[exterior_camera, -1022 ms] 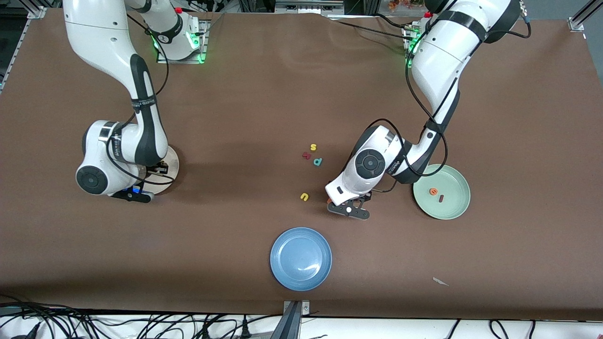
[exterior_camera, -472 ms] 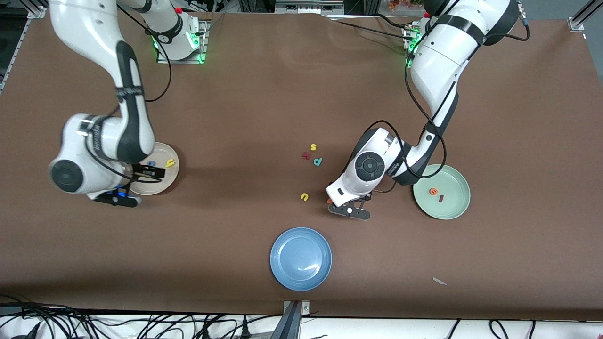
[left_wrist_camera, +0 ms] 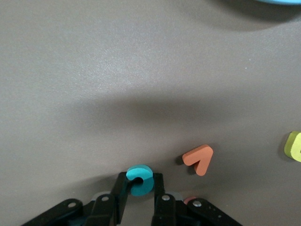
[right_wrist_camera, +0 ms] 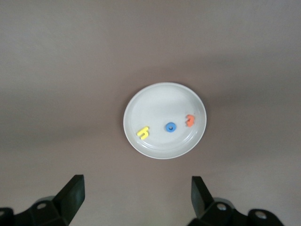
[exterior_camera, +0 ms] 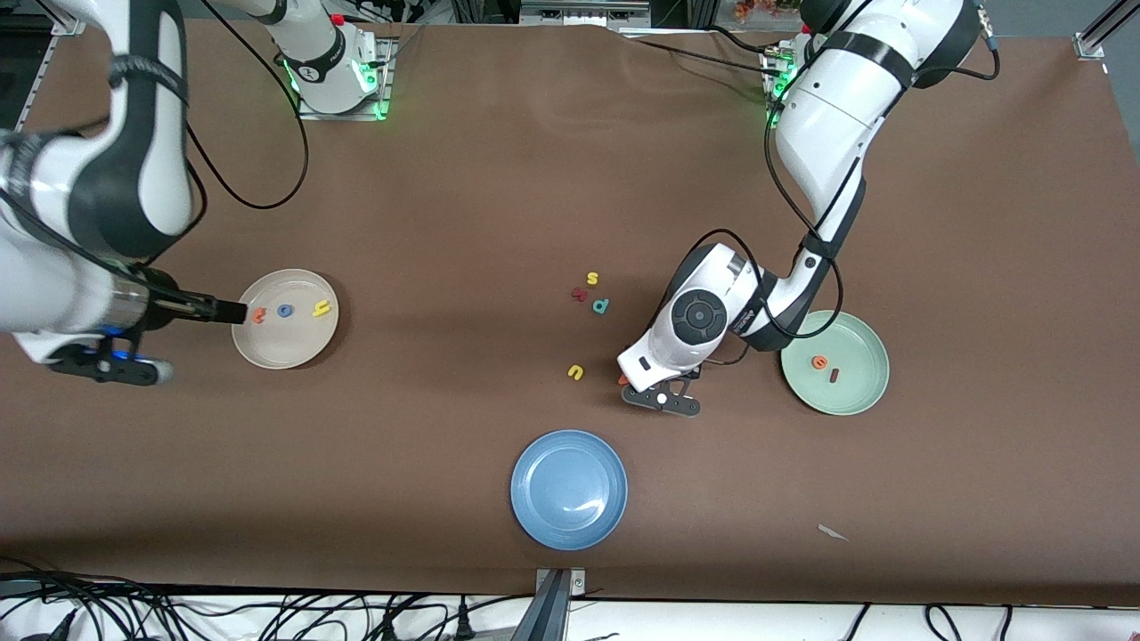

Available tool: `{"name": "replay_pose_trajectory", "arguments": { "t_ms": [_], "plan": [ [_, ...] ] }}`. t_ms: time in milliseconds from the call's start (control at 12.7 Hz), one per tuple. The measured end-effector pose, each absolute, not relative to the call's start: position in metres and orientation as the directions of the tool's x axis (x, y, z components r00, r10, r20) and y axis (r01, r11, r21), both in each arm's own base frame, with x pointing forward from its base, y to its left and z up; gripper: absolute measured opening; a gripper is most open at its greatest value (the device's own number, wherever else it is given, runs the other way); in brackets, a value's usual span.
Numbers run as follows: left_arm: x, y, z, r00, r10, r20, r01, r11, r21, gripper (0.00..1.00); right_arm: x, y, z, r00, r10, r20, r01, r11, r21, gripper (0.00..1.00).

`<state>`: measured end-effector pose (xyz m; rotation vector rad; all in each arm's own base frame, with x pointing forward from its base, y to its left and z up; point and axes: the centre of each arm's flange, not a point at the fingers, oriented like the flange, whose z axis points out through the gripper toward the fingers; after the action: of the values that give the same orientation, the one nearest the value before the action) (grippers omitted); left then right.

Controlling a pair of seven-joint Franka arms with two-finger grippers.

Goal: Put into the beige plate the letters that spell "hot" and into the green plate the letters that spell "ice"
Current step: 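Carry the cyan c to the green plate and open the left gripper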

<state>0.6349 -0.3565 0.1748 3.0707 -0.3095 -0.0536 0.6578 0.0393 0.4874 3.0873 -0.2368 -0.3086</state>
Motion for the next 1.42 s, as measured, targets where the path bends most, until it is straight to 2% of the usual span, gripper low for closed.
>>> {"name": "replay_pose_trajectory", "arguments": {
  "t_ms": [79, 315, 551, 944, 1416],
  "plan": [
    [0.635, -0.356, 0.175, 0.979, -0.200, -0.028, -0.198, -0.978, 0.058, 0.23, 0.656, 0.036, 0.507, 0.974, -0.154, -0.166, -0.151, -0.988, 0.034, 1.00],
    [0.640, -0.354, 0.179, 0.981, -0.194, -0.019, -0.193, -0.979, 0.058, 0.23, 0.650, 0.023, 0.534, 0.977, -0.168, -0.127, -0.168, -0.986, 0.017, 1.00],
    [0.659, -0.328, 0.203, 0.985, -0.172, -0.019, -0.171, -0.985, 0.036, 0.23, 0.650, 0.024, 0.537, 0.978, -0.166, -0.123, -0.166, -0.986, 0.014, 1.00],
    [0.679, -0.245, 0.247, 0.973, -0.186, -0.137, -0.189, -0.982, -0.013, 0.23, 0.649, 0.010, 0.544, 0.976, -0.191, -0.108, -0.190, -0.982, 0.020, 1.00],
    [0.669, -0.139, 0.230, 0.947, -0.199, -0.253, -0.222, -0.973, -0.063, 0.23, 0.653, -0.014, 0.563, 0.984, -0.161, -0.075, -0.158, -0.986, 0.054, 0.99]
  ]
}}
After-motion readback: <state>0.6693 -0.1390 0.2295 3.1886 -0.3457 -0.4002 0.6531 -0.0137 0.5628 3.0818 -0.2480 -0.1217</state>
